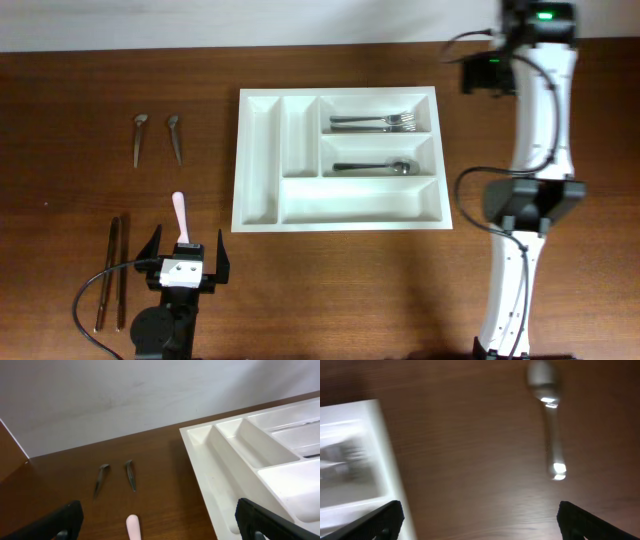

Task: Pack container
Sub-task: 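Move the right gripper back over the remaining silver spoon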

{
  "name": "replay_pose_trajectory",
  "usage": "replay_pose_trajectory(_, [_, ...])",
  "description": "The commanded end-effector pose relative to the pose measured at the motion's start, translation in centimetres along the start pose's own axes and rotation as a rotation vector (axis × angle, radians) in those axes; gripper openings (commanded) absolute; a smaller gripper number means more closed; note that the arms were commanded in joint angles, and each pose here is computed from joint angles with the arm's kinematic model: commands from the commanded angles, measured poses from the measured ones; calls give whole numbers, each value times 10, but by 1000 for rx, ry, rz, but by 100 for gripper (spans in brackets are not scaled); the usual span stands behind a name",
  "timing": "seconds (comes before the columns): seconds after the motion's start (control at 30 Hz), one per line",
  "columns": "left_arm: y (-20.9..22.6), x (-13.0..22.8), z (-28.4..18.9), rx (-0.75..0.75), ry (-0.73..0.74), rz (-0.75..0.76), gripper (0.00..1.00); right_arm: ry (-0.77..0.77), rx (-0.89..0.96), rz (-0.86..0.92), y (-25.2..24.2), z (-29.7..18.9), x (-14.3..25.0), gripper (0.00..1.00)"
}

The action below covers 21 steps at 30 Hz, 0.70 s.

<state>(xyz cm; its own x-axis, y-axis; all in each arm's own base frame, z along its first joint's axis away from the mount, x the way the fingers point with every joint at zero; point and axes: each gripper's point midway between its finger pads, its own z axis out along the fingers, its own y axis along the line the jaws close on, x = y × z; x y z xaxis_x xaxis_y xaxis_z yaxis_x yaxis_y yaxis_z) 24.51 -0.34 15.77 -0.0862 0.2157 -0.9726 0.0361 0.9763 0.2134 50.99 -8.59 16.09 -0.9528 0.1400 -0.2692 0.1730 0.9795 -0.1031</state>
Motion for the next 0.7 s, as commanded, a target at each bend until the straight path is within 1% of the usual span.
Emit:
replay_pose_trajectory(0.0, [2,2,0,-13,-1,1,99,-31,43,42,-70,-14,1,99])
replay_pose_trajectory(0.07, [2,2,0,-13,-1,1,99,-25,33,97,-97,-12,6,99])
replay_pose_trajectory(0.1, [2,2,0,-13,-1,1,99,-33,14,92,-107,-11,7,99])
replay_pose_trajectory(0.2, [2,2,0,-13,-1,1,99,-52,-101,-61,-116,-3,9,99])
replay_pose_trajectory(0.23, [2,2,0,-13,-1,1,99,-55,-124,-74,-120,0,10,99])
replay_pose_trajectory(0.33, [2,2,0,-13,-1,1,99,-59,-111,-55,-135,18,7,99])
replay_pose_trajectory(0.43, [2,2,0,-13,-1,1,99,-61,-58,-66,-144,34,0,99])
replay_pose_trajectory(0.67, [2,2,0,-13,-1,1,99,-122,-24,-168,-124,62,-28,99])
